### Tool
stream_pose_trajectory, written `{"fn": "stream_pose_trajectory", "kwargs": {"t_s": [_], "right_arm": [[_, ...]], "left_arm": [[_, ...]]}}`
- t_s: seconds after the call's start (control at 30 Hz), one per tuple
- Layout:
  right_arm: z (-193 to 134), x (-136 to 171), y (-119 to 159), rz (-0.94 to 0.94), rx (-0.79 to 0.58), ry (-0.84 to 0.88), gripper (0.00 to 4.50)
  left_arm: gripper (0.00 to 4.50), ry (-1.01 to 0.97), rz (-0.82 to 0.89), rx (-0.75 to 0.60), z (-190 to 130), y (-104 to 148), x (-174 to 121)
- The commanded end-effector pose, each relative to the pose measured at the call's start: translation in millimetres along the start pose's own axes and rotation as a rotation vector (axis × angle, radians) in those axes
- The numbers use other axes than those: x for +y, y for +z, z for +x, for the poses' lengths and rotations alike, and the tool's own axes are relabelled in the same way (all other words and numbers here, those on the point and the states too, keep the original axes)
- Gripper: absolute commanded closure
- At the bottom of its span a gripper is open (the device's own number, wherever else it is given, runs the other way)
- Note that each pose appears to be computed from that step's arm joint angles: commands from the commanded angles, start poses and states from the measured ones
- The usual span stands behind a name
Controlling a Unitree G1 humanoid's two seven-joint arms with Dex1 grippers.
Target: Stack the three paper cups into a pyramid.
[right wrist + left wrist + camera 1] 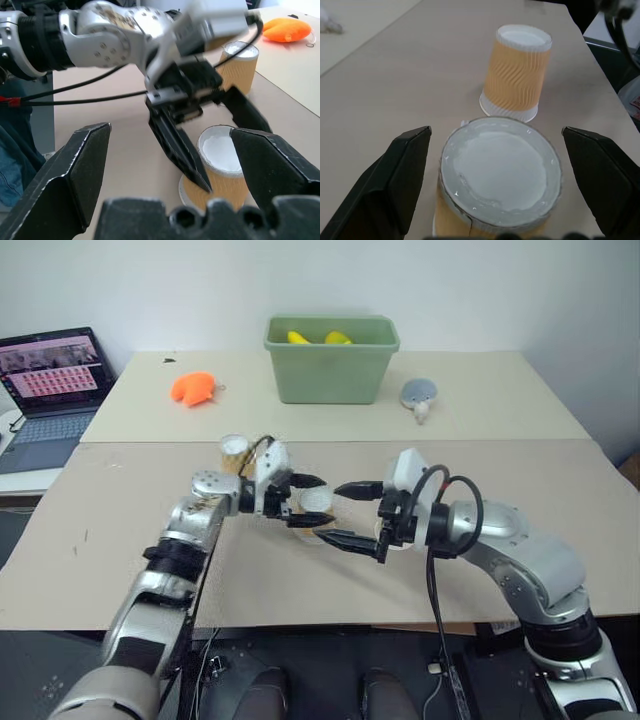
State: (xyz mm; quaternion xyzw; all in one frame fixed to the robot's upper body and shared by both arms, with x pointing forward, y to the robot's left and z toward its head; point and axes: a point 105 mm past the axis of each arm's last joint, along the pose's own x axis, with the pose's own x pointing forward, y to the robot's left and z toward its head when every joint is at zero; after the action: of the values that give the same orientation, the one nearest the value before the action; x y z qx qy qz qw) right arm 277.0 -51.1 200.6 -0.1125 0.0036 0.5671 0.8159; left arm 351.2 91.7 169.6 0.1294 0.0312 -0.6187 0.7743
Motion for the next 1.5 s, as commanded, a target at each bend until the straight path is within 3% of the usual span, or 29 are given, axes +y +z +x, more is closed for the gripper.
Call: {"fn": "stream_pose_trajectory", "kwargs": {"t_s": [0.03, 0.13, 0.23, 0.37, 0.47, 0.63, 1.0, 1.3, 1.5], "right_arm": [[2.9, 3.3, 9.1, -0.024, -0.037, 0.027, 0.00], [4.4, 4.1, 6.3, -0.016, -0.033, 0.040, 0.00], [6.3, 4.0, 3.3, -0.007, -0.029, 0.048, 0.00], [7.8, 2.7, 1.7, 0.001, -0.029, 0.051, 0.00], [9.2, 2.7, 1.4, 0.004, -0.029, 0.057, 0.00], [10.5, 2.9, 1.7, 0.006, -0.030, 0.063, 0.00], [8.7, 1.2, 1.6, 0.005, -0.038, 0.027, 0.00], [6.7, 0.5, 0.0, 0.005, -0.039, 0.006, 0.00], [6.4, 0.3, -1.9, 0.002, -0.035, 0.001, 0.00]], "left_arm": [[0.04, 0.037, 0.053, -0.035, -24.9, 30.9, -12.0], [0.04, 0.175, 0.050, -0.074, -45.5, 45.6, -13.2], [0.04, 0.532, -0.046, -0.197, -66.8, 45.5, 5.4], [0.04, 0.976, -0.175, -0.205, -77.3, 0.9, 15.1], [0.04, 1.110, -0.239, -0.164, -69.2, -28.5, 8.1], [0.04, 1.171, -0.239, -0.096, -63.4, -48.5, 19.3], [0.04, 1.204, -0.162, -0.061, -77.5, -52.3, 77.7], [0.04, 1.155, -0.126, -0.077, -68.8, -37.9, 104.9], [0.04, 1.118, -0.175, -0.158, -63.4, -18.3, 117.9]]}}
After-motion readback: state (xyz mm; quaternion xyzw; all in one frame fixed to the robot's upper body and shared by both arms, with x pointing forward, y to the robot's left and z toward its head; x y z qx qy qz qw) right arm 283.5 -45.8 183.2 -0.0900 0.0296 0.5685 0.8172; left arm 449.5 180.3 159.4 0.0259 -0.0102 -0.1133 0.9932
